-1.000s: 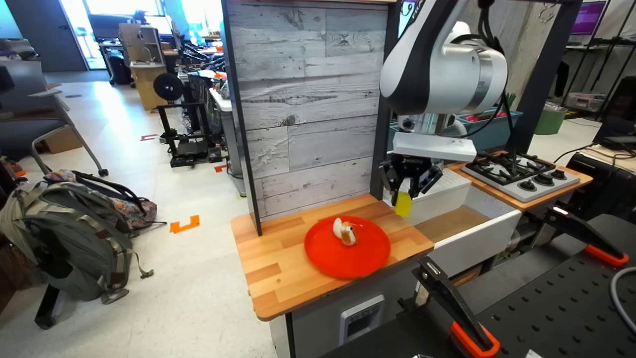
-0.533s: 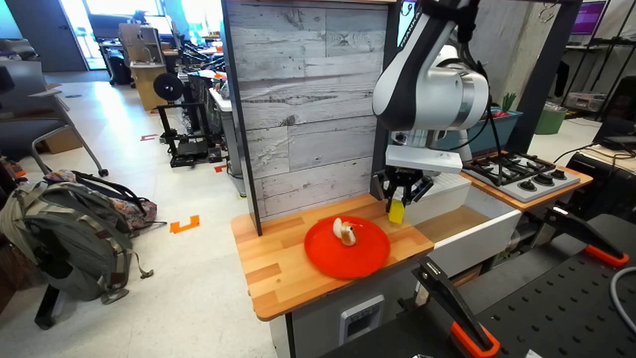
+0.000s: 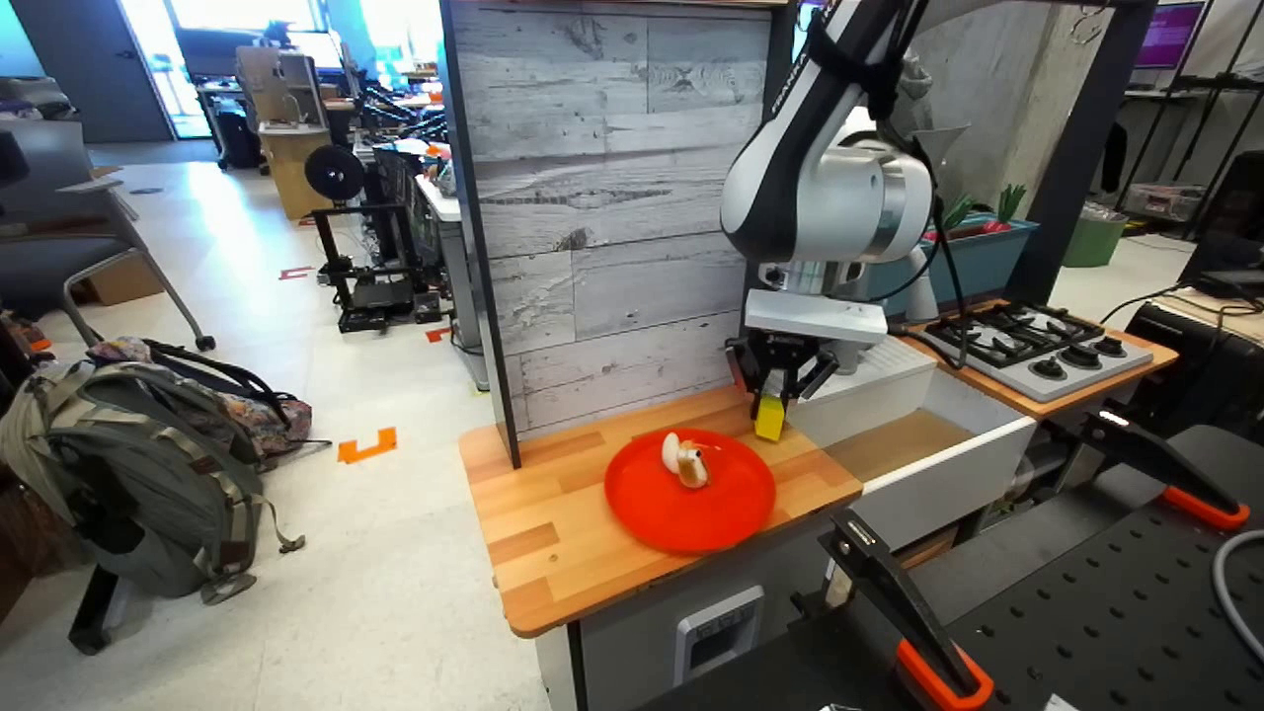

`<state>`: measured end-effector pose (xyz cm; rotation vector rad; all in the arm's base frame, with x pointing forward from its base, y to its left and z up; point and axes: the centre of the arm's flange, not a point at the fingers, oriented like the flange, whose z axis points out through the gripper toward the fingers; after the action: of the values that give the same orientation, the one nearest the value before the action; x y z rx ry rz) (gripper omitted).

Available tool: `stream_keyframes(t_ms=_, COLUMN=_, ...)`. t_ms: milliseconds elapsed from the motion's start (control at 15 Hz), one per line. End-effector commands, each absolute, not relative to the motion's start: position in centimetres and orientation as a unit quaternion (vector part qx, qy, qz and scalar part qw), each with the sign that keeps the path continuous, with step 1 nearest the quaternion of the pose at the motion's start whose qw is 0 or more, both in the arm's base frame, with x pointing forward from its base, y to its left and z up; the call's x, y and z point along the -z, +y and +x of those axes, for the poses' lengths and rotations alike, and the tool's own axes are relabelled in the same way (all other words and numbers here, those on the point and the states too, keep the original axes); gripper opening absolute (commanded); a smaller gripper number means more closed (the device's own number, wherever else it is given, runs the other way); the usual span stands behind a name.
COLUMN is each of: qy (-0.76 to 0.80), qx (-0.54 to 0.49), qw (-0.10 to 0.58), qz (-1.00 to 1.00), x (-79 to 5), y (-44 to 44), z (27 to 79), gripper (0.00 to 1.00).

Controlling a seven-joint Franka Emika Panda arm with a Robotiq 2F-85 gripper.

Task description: Move the yellow block to the right

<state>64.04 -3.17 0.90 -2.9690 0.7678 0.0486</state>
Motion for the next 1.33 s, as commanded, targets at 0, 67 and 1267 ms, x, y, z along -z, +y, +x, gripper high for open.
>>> stream_keyframes(t_ms=0, qy=0.262, qx=-0.021, qw=0.037, qz=-0.964, x=0.0, y=-3.1, z=65.9, gripper=0.08)
stream_keyframes(t_ms=67, qy=0.262, qx=-0.021, qw=0.035, qz=-0.964, x=0.1, y=-3.1, z=66.0, gripper=0.08)
stream_keyframes(t_ms=1267, qy=0.205, qx=-0.024, qw=0.039, qz=-0.978, x=-8.4, y=2.5, z=60.3, gripper=1.0)
